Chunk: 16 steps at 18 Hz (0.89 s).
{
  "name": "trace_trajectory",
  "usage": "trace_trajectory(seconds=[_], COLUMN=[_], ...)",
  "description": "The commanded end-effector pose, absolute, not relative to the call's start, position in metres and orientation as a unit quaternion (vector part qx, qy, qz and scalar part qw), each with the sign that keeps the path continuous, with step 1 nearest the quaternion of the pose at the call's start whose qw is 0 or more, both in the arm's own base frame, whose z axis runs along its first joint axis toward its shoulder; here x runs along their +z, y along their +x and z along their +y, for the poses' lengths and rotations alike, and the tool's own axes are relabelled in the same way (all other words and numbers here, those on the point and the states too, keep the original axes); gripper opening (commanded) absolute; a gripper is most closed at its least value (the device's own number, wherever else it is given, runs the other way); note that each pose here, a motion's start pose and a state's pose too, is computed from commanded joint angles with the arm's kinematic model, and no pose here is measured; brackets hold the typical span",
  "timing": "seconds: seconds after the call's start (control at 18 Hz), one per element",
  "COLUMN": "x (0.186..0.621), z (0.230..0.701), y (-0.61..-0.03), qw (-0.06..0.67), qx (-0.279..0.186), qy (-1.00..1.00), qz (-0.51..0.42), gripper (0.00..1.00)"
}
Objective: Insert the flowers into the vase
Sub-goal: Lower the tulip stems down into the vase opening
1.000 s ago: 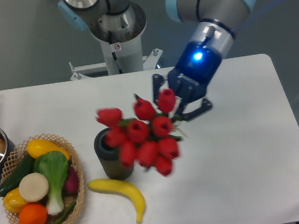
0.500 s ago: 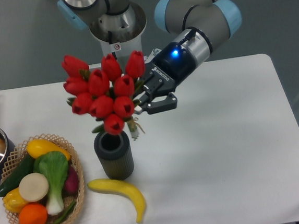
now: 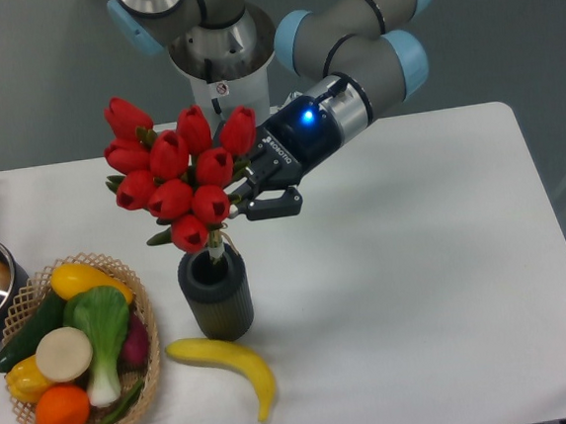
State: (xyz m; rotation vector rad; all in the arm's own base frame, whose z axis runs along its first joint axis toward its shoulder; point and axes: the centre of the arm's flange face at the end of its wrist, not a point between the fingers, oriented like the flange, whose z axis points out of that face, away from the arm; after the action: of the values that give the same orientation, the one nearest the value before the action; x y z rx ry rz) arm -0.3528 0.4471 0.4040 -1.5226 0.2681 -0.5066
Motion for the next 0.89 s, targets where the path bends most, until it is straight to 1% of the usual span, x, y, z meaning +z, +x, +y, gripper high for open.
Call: trace_trajectory(seconds=[0.22, 0.39, 0.72, 0.89], x=[0.395, 0.379, 0.363, 0.347], z=[0.451, 0.453, 0.457, 0.455], y=[-0.353, -0.354, -0.352, -0.349], qw=[0.689, 0.691, 0.689, 0.688], qx=[-0.218, -0.211, -0.219, -0.221], qy=[-0.678, -0.677, -0.678, -0.679], qz=[0.131, 0.139, 0.137, 0.132], gripper=[0.27, 0.27, 0.27, 0.27])
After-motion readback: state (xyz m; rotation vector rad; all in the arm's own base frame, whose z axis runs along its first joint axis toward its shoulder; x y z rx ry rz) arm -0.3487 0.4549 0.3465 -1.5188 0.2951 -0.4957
